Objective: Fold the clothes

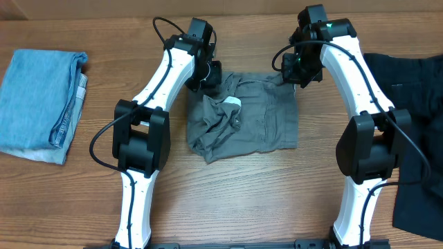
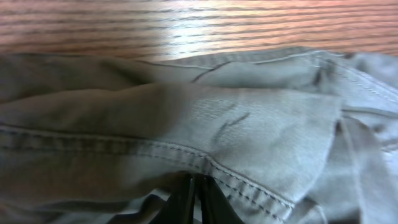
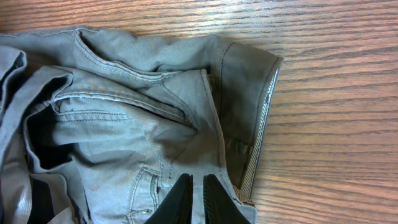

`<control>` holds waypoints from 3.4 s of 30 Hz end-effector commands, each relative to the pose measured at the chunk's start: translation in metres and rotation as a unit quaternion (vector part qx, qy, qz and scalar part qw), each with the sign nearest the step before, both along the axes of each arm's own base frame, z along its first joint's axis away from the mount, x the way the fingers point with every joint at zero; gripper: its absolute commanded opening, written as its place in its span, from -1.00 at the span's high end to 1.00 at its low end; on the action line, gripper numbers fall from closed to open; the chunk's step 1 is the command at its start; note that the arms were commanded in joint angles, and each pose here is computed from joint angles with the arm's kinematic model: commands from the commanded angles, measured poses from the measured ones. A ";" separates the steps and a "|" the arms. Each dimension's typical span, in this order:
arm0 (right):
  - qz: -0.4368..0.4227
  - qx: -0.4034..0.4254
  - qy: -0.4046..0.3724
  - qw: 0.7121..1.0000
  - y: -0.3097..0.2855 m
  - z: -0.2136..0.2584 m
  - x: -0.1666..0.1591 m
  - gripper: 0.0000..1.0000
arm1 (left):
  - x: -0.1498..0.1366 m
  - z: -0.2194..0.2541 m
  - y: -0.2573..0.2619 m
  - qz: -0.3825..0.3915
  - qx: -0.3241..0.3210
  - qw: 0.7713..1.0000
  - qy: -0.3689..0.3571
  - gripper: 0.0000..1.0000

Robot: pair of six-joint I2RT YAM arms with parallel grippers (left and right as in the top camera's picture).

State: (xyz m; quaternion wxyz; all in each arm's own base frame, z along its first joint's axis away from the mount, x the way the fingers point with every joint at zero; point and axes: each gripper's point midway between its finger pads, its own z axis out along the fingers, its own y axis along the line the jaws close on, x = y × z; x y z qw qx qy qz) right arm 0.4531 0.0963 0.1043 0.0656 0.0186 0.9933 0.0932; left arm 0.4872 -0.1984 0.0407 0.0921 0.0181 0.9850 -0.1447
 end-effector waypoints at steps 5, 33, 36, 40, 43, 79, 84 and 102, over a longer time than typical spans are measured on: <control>0.000 -0.003 -0.016 1.000 -0.002 0.013 0.004 0.77 | -0.006 0.091 -0.013 -0.036 -0.022 0.999 -0.021 0.13; 0.000 -0.002 -0.020 1.000 -0.002 0.013 0.006 0.60 | -0.162 -0.037 -0.053 -0.109 0.087 0.969 0.205 0.84; 0.000 -0.001 -0.024 1.000 -0.001 0.014 0.008 0.58 | -0.175 -0.052 -0.058 -0.122 0.092 0.966 0.209 0.40; 0.000 -0.001 -0.022 1.000 -0.001 0.013 0.007 0.58 | -0.168 -0.020 -0.058 -0.122 0.104 0.966 0.205 0.33; 0.000 -0.001 -0.022 1.000 -0.001 0.013 0.007 0.58 | -0.150 0.011 -0.061 -0.121 0.112 0.971 0.172 0.30; -0.001 -0.008 -0.018 1.000 -0.004 0.013 0.005 0.46 | -0.142 0.068 -0.092 -0.190 0.026 0.973 0.131 0.81; -0.001 -0.008 -0.017 1.000 -0.004 0.012 0.004 0.43 | -0.087 0.070 -0.037 -0.117 0.077 0.987 0.080 0.69; -0.004 -0.024 -0.026 0.999 -0.009 0.012 0.008 0.33 | -0.021 -0.024 -0.040 -0.089 0.076 0.992 0.038 0.50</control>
